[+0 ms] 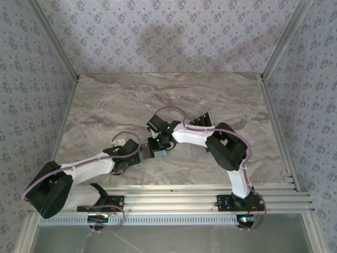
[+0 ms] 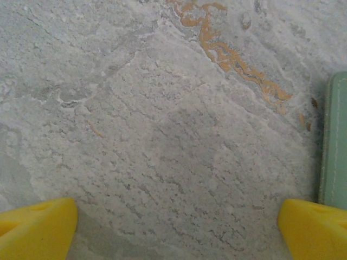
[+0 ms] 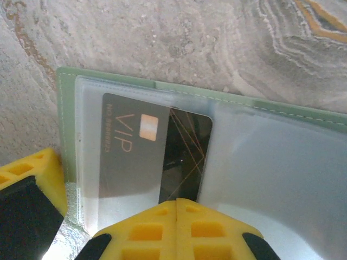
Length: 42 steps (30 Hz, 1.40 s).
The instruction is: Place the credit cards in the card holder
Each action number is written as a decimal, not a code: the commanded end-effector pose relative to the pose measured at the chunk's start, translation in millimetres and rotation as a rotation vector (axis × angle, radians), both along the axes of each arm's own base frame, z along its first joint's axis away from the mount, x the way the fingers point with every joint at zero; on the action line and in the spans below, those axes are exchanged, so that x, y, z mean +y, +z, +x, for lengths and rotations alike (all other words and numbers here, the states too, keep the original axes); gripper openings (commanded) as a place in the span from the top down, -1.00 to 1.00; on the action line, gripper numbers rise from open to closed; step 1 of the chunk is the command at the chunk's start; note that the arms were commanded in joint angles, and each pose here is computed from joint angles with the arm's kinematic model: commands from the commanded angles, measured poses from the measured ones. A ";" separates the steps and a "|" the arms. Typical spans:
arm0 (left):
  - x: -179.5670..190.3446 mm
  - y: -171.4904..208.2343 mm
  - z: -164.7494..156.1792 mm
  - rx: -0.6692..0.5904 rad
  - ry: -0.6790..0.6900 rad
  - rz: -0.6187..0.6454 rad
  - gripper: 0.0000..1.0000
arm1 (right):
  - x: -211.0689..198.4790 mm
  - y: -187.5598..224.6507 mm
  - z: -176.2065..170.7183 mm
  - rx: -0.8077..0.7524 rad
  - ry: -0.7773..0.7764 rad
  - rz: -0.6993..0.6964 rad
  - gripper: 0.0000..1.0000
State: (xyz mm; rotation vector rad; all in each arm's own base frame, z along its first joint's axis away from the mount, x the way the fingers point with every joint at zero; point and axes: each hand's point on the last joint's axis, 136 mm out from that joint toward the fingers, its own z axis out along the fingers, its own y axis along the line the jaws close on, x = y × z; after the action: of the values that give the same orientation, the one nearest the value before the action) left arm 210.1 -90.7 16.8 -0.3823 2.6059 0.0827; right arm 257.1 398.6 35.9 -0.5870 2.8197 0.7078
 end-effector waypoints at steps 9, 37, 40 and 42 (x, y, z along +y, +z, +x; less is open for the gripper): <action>10.3 4.5 -1.8 -0.018 0.037 0.017 -0.92 | -22.1 -0.8 12.0 -0.017 -0.049 -0.029 0.87; -0.6 -5.9 8.3 0.009 -0.004 0.039 -0.92 | -33.4 14.3 10.2 -0.056 -0.065 -0.023 0.89; -1.1 -6.9 8.0 0.011 -0.007 0.039 -0.92 | -29.6 12.6 10.8 -0.051 -0.058 -0.022 0.89; -1.7 -7.6 8.1 0.012 -0.009 0.036 -0.92 | -27.6 10.7 11.1 -0.048 -0.055 -0.021 0.89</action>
State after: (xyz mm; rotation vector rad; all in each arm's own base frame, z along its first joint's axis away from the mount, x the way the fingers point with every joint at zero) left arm 215.1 -91.1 16.3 -0.3633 2.6090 0.1281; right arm 267.0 366.9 40.0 -0.4925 2.7996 0.6547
